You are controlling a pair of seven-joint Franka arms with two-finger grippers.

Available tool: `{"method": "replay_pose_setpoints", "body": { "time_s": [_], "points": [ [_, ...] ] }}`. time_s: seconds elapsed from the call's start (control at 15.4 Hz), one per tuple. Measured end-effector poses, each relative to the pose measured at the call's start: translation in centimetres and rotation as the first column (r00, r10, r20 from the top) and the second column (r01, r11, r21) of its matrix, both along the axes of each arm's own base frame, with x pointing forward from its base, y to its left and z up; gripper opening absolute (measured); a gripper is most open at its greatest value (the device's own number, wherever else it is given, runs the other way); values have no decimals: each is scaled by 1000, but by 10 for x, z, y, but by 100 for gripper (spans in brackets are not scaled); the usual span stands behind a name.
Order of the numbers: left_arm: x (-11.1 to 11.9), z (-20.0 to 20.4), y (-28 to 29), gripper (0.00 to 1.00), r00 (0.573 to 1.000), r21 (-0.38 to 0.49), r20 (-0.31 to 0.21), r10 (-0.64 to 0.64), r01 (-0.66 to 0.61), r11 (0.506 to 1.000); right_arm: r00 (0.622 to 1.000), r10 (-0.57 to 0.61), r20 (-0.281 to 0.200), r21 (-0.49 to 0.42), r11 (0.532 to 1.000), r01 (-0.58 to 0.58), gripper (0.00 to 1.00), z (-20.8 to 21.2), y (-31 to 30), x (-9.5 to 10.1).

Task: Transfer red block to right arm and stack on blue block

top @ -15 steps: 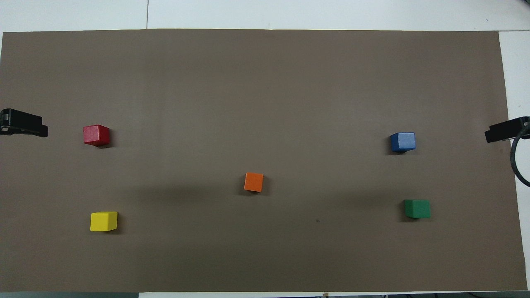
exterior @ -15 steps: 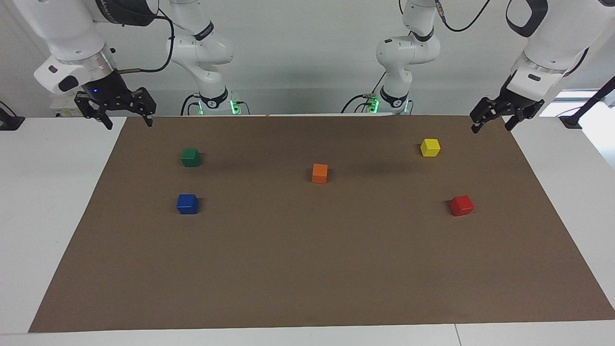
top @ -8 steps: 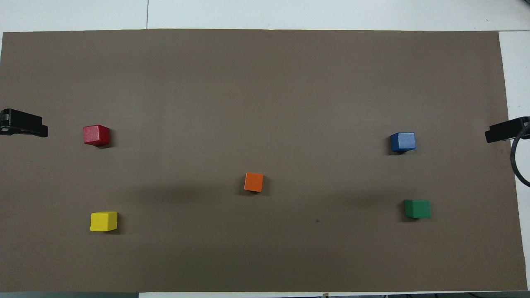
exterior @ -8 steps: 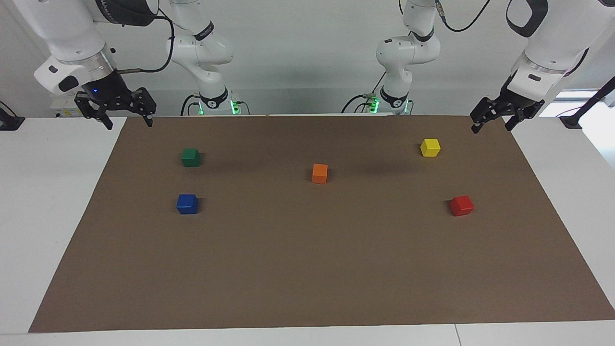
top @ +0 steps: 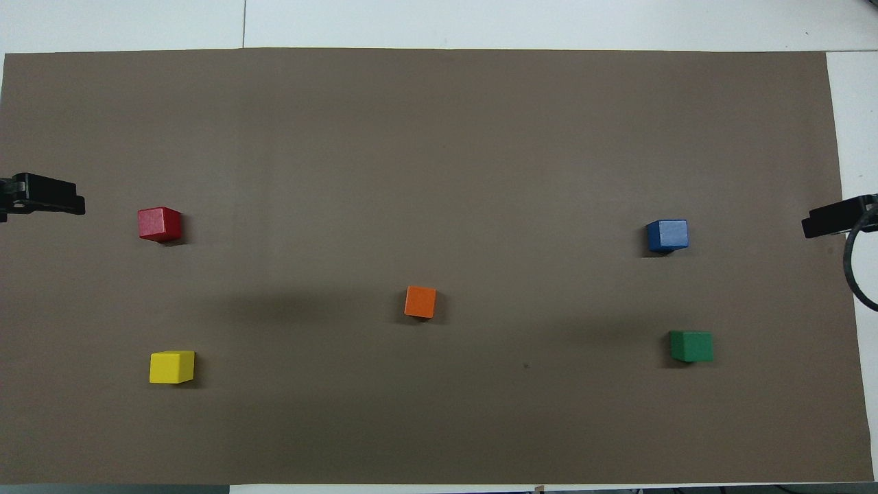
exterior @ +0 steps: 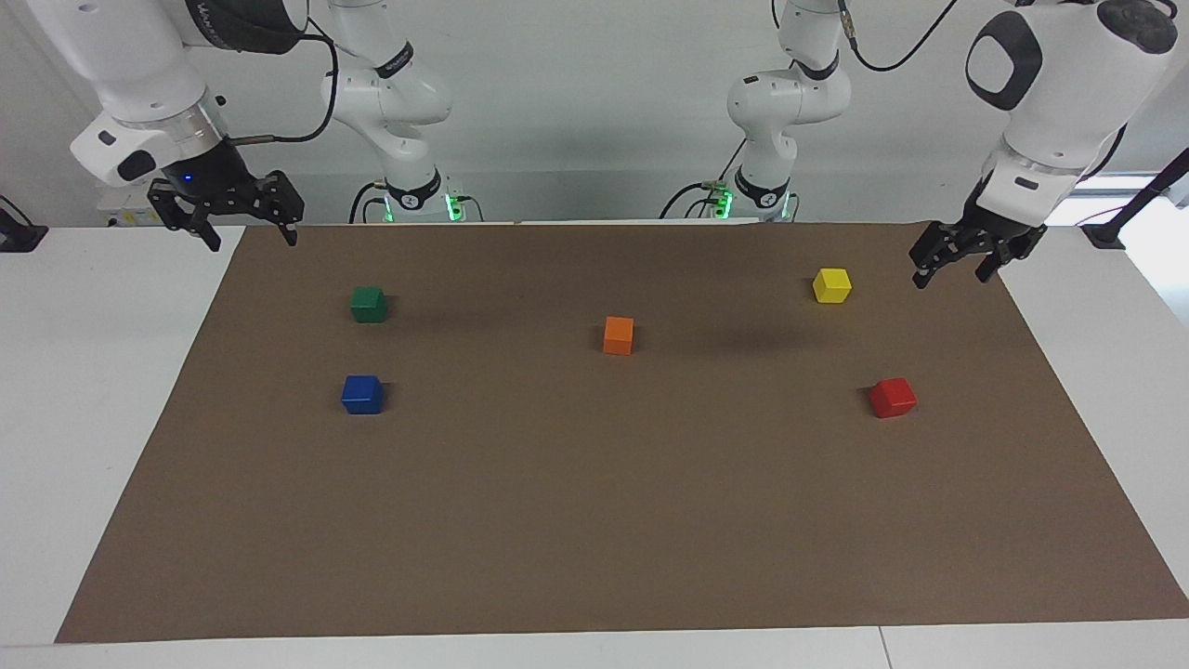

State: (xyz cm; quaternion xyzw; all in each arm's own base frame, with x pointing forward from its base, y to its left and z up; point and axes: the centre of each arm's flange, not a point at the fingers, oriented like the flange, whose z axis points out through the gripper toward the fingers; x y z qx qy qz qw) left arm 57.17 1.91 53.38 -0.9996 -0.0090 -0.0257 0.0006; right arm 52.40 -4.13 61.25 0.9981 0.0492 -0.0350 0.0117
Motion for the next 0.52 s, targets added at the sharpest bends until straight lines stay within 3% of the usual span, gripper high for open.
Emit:
{"method": "replay_pose_setpoints", "body": {
  "time_s": [0.13, 0.39, 0.52],
  "points": [
    [12, -43, 2, 100, 1000, -2, 5, 2, -1, 1000, 1000, -3, -9, 42, 999, 3, 100, -18, 4, -9],
    [21, -135, 18, 100, 999, -5, 28, 30, -30, 1000, 998, -58, -26, 236, 970, 62, 100, -66, 10, -21],
    [20, -161, 25, 100, 998, -6, 37, 42, -42, 999, 998, -55, -33, 338, 939, 63, 100, -85, 15, -22]
  ]
}}
